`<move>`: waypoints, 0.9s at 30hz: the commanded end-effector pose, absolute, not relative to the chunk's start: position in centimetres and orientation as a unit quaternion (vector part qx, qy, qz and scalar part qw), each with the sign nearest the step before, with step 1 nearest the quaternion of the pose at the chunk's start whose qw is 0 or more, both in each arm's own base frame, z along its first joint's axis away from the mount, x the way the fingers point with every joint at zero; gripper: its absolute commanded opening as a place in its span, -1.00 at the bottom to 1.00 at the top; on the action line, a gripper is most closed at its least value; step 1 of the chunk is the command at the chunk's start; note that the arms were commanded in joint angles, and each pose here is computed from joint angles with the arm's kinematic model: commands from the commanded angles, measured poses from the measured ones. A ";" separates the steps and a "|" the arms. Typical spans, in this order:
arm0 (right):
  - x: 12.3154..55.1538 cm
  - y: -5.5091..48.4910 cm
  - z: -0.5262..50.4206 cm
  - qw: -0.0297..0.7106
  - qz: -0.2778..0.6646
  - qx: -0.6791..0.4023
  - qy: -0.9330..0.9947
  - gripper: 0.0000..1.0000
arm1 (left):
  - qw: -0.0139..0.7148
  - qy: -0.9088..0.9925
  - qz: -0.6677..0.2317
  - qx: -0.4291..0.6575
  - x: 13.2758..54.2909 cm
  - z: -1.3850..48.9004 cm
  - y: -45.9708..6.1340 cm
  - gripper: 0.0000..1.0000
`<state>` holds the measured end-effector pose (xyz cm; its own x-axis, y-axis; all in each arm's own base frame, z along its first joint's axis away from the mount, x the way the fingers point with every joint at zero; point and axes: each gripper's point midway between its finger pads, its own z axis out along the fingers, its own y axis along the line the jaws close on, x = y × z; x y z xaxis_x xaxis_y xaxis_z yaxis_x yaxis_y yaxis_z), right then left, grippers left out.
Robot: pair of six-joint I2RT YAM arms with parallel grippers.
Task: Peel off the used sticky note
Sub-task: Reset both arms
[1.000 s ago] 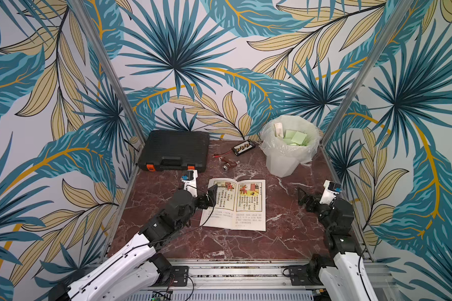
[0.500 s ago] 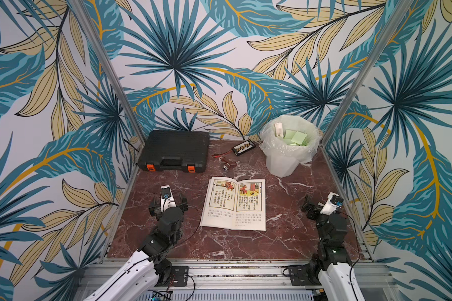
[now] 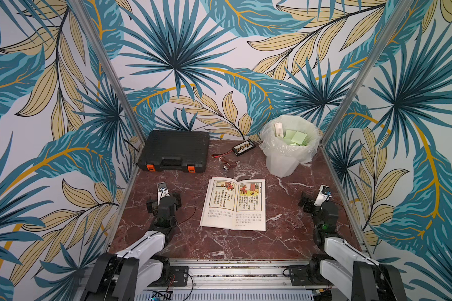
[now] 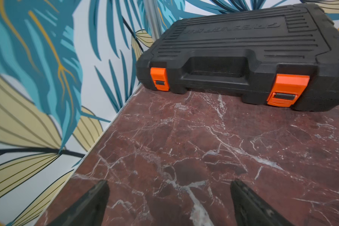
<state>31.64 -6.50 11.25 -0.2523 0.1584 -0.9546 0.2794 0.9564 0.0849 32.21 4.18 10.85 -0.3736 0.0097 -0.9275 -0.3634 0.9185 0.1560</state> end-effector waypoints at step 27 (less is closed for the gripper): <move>39.6 -0.7 13.0 0.575 0.047 -0.007 0.817 0.99 | 0.601 0.795 0.083 -0.019 40.1 11.7 0.4 1.00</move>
<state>39.86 -1.14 12.78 -0.3725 0.0052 -0.9280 -0.0537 0.9982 0.0272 39.24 0.37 9.96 -0.3306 0.0803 -0.9403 -0.1241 0.9840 0.1276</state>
